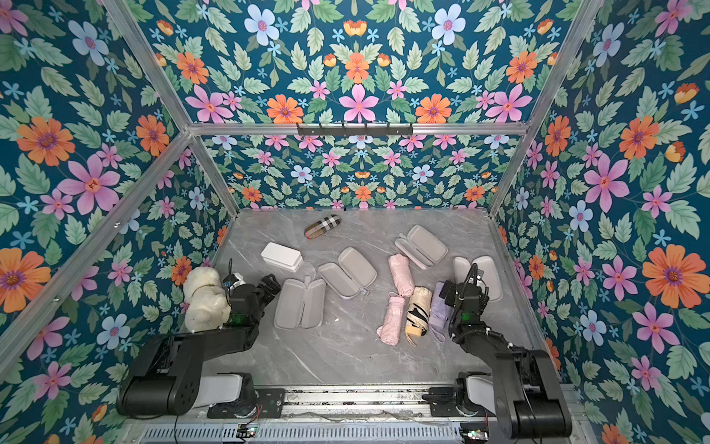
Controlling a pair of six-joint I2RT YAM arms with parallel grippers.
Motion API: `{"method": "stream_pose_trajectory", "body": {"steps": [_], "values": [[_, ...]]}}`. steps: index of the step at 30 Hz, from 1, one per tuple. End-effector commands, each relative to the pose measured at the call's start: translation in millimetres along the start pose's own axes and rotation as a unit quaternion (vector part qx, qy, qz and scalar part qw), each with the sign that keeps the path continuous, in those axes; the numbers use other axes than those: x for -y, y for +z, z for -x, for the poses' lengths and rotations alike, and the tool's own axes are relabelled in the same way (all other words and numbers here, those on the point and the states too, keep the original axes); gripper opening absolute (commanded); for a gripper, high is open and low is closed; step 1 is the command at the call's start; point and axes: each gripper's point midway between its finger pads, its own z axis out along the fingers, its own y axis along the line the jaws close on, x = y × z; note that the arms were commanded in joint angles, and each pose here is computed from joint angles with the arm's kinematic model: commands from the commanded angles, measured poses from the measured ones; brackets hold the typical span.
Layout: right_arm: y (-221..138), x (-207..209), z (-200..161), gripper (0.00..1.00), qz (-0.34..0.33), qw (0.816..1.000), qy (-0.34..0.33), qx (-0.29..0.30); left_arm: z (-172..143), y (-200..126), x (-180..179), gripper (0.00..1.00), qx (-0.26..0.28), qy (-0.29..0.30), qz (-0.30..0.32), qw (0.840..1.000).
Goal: Put umbrellas into zippered umbrella sleeves
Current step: Move the umbrella sleeve at the center of the board.
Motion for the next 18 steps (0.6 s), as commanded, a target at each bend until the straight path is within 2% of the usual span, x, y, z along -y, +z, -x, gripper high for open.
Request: {"method": "stream_pose_trajectory", "body": {"steps": [1,18], "values": [[23.7,-36.7,34.7,0.99,0.077,0.992,-0.071,0.076,48.6,21.7,20.5,1.00,0.130,0.293,-0.001,0.947],[23.5,-37.9,33.5,0.99,0.081,0.991,-0.073,0.074,48.7,21.0,20.5,1.00,0.129,0.293,-0.002,0.947]]}}
